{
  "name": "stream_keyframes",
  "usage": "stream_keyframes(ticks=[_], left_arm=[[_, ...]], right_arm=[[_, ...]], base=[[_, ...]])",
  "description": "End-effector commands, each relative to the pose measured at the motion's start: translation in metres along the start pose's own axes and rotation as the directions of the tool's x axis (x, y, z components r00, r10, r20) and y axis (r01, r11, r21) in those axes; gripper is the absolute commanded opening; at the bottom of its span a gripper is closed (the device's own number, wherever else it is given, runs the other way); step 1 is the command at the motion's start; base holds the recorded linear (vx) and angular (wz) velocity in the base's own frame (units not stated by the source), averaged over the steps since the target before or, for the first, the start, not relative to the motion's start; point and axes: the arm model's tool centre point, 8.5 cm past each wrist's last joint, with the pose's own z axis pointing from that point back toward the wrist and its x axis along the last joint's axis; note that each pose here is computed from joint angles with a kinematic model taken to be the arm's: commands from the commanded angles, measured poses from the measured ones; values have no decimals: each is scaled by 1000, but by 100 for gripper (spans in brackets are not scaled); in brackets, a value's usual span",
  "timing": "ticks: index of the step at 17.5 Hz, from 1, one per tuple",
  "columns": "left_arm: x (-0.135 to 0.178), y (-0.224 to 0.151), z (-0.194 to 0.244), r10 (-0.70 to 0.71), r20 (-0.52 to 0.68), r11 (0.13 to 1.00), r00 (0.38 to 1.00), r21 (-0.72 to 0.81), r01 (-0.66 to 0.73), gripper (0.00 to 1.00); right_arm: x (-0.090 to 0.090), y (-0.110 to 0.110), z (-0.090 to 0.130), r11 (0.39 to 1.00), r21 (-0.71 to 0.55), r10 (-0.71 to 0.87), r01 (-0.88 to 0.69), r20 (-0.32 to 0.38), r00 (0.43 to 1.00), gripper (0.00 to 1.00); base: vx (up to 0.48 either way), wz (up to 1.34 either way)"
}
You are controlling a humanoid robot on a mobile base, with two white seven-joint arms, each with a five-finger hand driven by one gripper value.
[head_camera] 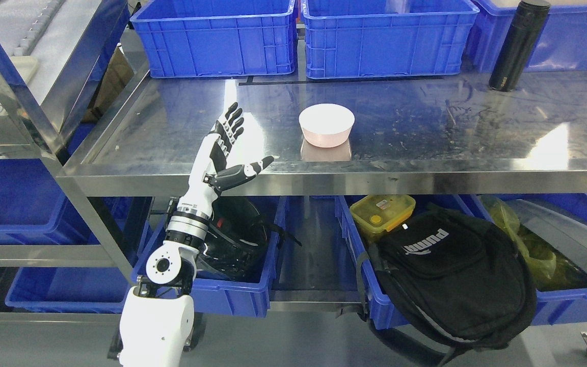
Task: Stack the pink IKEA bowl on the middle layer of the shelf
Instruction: 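Raise the left hand and move it toward the pink bowl on the shelf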
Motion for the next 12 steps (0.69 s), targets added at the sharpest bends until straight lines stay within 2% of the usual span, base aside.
stream_keyframes(ticks=[1,5,8,10,12], left_arm=[[2,23,5,-21,5,999,1000,49,20,100],[17,23,-8,-45,54,999,998,16,44,100],[51,77,-25,-327,54,942,944,-59,329,100],[79,73,-50,-510,93,830,855,-206,518,100],[103,56,-74,-639,104,690,762,-362,627,100]], right_arm=[[-9,-10,0,1000,-15,2,-2,-6,1000,100],[-9,-10,0,1000,-15,2,-2,-6,1000,100],[-9,-10,0,1000,-15,2,-2,-6,1000,100],[-9,-10,0,1000,-15,2,-2,-6,1000,100],[-9,-10,0,1000,-15,2,-2,-6,1000,100]], base=[[0,0],[0,0],[0,0],[0,0],[0,0]])
